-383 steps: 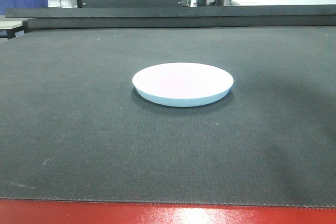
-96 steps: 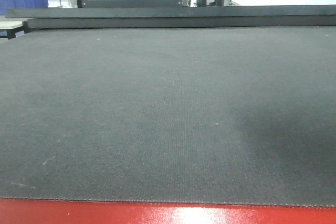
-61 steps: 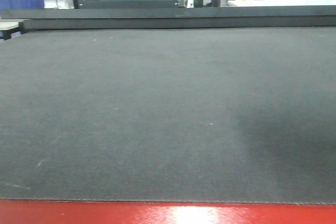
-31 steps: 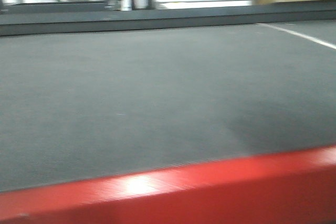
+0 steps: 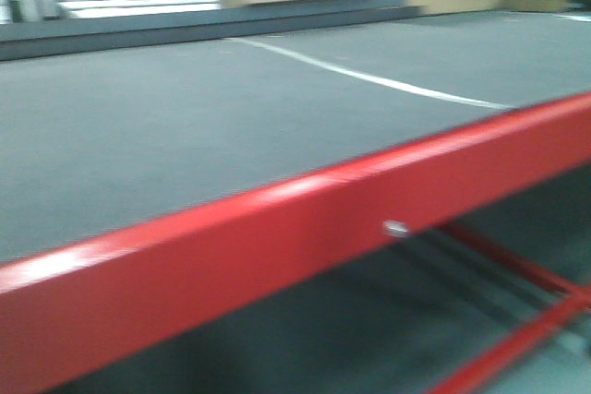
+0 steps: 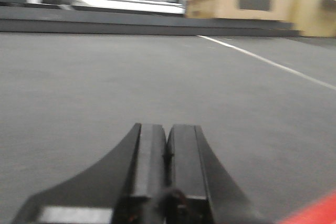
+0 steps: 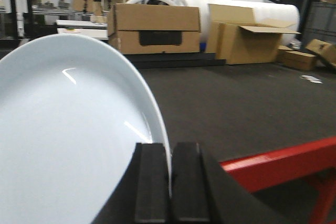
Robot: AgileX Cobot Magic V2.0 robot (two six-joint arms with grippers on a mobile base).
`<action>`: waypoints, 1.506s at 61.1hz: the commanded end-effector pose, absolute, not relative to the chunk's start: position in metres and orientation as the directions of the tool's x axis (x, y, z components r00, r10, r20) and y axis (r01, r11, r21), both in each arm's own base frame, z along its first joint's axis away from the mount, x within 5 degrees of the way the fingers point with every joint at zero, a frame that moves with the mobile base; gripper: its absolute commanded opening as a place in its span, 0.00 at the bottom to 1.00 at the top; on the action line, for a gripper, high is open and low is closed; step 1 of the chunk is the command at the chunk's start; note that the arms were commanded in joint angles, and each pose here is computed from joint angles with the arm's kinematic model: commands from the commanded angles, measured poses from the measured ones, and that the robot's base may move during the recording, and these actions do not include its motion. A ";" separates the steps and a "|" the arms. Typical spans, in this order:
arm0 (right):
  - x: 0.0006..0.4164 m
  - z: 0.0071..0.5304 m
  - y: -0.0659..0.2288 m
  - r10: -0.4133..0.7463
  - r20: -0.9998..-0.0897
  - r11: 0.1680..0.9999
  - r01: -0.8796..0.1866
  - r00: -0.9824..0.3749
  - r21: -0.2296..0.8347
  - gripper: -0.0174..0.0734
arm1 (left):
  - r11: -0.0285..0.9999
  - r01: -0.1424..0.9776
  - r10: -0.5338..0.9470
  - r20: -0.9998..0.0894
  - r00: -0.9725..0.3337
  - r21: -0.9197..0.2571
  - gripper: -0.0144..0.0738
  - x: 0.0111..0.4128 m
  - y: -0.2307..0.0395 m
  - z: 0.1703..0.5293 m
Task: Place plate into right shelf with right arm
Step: 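Drive the base to the shelf of blue bins holding the plate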
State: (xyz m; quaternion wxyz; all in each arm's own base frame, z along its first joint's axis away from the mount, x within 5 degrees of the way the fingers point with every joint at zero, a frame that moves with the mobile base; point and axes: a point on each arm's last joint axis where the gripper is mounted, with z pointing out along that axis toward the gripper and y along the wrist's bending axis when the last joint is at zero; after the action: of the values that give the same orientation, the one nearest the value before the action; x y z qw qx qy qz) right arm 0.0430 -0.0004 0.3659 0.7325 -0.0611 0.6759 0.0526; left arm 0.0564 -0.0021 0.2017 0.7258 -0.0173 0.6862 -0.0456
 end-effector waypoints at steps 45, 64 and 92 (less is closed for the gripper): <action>0.039 0.384 0.001 -0.011 -0.980 0.984 -0.174 0.198 -0.046 0.25 | 0.994 0.054 -0.099 -0.984 0.146 -0.092 0.11 0.055 -0.002 0.208; 0.039 0.384 0.001 -0.011 -0.980 0.984 -0.174 0.198 -0.046 0.25 | 0.993 0.076 -0.103 -0.984 0.144 -0.092 0.11 0.055 -0.003 0.208; 0.039 0.384 0.001 -0.011 -0.980 0.984 -0.174 0.198 -0.046 0.25 | 0.992 0.082 -0.103 -0.984 0.143 -0.092 0.11 0.055 -0.004 0.208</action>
State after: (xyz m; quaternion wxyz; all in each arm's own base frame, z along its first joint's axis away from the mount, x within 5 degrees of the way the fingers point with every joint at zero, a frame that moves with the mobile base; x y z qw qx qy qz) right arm 0.0430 -0.0004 0.3659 0.7325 -0.0611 0.6759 0.0526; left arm 0.0563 -0.0034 0.2017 0.7252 -0.0093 0.6864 -0.0541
